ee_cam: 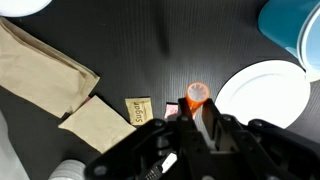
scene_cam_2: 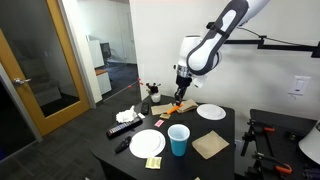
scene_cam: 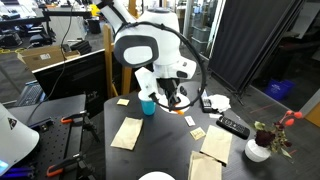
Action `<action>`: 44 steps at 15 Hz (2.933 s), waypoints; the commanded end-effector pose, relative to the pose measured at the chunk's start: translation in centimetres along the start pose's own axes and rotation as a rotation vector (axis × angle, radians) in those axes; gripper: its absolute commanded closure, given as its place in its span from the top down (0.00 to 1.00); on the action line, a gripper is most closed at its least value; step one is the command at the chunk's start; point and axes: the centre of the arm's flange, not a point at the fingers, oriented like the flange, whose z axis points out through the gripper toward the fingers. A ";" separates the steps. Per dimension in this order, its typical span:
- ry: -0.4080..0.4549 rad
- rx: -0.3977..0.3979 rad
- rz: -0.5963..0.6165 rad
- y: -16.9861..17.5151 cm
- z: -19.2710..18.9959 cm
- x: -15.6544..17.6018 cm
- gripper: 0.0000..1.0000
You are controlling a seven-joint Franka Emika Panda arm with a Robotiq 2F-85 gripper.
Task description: Take the orange marker out of the light blue cup
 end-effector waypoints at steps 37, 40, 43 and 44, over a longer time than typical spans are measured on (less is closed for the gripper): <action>-0.045 0.087 -0.099 -0.6 -1.1 -4.8 1.00; -0.053 0.036 -0.112 -1.8 -3.9 -4.8 1.00; -0.067 -0.002 -0.134 -2.6 -6.6 -4.9 1.00; -0.073 -0.010 -0.144 -2.8 -7.5 -4.9 1.00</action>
